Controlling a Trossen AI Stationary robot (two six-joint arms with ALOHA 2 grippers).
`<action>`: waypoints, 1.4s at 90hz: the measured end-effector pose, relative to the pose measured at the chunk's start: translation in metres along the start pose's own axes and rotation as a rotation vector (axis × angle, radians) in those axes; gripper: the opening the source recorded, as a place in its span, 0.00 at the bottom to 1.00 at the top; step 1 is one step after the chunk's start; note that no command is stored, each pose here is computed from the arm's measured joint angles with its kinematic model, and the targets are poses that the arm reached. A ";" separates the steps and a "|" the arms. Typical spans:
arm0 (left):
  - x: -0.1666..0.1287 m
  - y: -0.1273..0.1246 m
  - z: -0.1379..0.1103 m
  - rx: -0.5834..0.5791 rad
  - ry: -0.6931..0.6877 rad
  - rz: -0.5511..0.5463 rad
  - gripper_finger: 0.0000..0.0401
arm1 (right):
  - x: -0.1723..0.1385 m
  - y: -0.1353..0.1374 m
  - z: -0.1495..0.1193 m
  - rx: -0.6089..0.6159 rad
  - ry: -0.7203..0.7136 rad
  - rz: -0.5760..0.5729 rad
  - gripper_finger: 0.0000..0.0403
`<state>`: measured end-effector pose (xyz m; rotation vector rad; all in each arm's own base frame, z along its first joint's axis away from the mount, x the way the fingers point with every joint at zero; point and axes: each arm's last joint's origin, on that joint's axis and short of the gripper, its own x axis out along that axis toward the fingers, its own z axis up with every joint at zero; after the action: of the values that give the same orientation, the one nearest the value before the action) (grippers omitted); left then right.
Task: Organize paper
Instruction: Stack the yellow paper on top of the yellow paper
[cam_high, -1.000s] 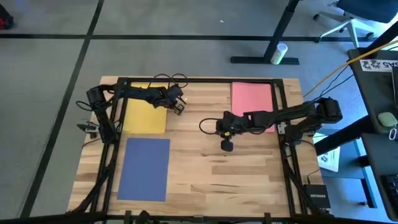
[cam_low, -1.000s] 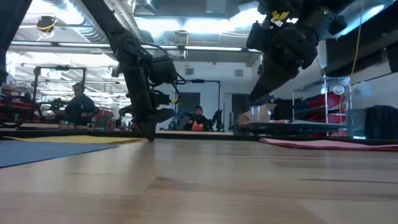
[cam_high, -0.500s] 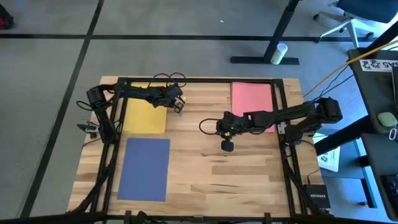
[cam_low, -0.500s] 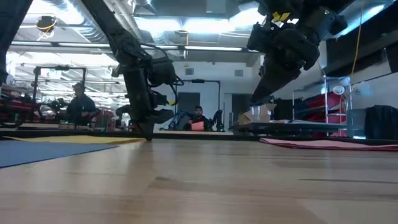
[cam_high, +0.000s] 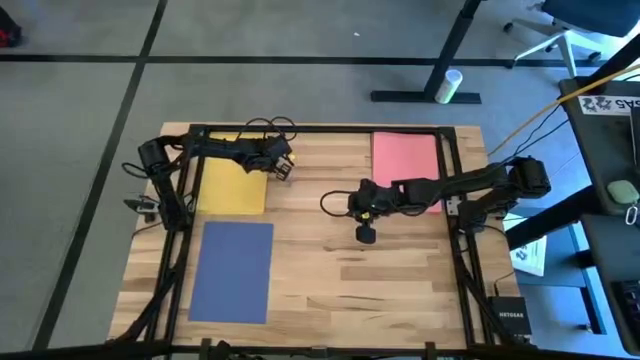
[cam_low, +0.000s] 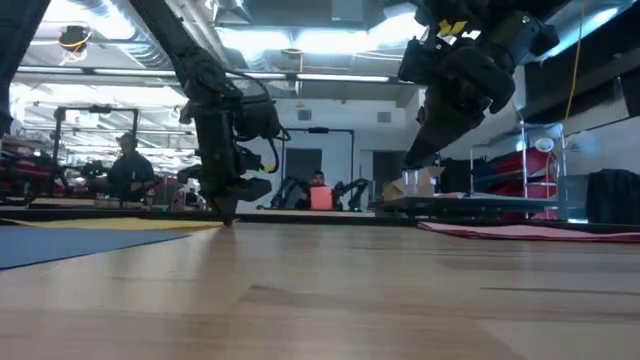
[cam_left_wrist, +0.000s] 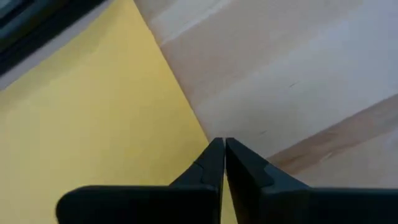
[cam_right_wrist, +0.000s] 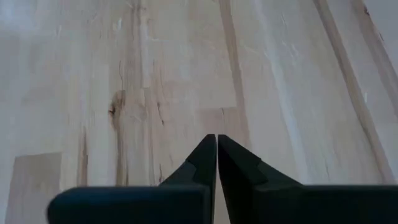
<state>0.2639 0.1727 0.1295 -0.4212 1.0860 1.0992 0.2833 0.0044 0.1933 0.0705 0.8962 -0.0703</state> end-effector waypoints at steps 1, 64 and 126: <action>0.000 0.000 0.000 0.001 0.000 0.000 0.00 | 0.000 0.000 0.000 0.000 0.000 0.000 0.01; -0.065 -0.045 0.001 0.417 -0.108 -0.147 0.00 | 0.000 0.000 -0.002 -0.007 0.020 -0.002 0.01; -0.127 -0.034 -0.136 0.865 0.119 -0.288 0.00 | 0.000 0.003 -0.003 -0.017 0.022 0.005 0.01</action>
<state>0.2215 -0.0070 0.1706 0.0554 1.4361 0.2865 0.2815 0.0079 0.1920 0.0579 0.9185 -0.0578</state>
